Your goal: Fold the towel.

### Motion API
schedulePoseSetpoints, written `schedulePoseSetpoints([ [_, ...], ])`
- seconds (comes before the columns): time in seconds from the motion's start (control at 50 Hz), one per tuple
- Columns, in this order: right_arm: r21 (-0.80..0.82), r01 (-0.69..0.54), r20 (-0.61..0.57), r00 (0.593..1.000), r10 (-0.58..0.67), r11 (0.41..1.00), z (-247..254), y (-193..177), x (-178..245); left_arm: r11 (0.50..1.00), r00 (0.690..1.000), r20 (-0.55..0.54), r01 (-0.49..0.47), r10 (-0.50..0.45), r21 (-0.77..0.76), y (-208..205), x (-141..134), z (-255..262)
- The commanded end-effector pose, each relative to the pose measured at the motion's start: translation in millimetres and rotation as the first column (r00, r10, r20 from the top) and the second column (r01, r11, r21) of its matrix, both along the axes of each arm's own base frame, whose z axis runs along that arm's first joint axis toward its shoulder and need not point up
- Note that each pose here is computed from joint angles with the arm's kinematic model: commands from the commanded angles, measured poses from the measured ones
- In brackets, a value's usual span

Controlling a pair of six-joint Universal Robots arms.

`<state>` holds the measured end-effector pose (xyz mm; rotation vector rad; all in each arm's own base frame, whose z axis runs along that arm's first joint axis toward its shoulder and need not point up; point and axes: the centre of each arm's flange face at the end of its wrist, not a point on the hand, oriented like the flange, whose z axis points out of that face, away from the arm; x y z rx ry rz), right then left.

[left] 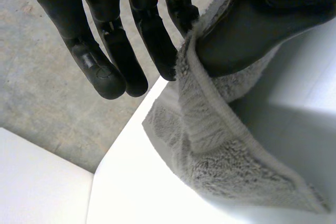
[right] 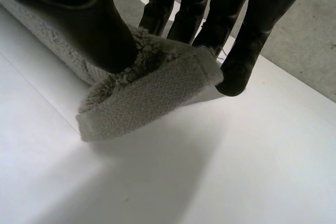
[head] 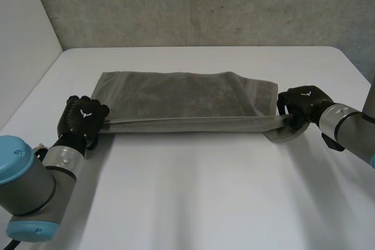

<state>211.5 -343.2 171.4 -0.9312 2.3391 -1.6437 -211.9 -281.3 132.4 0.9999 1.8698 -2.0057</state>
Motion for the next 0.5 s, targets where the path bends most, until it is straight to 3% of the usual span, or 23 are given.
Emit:
schedulePoseSetpoints([
  [0.02,-0.018,0.016,0.001,1.0,-0.016,1.0,-0.9,-5.4,-5.9,1.0,1.0,-0.001,-0.029,0.029,-0.006,-6.5,8.0,0.7],
  [0.18,-0.022,0.021,0.0,1.0,-0.021,1.0,1.3,-4.9,-7.2,1.0,1.0,-0.005,-0.026,0.026,-0.016,-4.5,7.4,5.5],
  [0.5,-0.2,0.007,0.025,1.0,-0.002,0.98,75.8,25.4,-9.6,0.976,0.997,-0.064,0.021,-0.036,-0.215,27.9,-0.9,77.1],
])
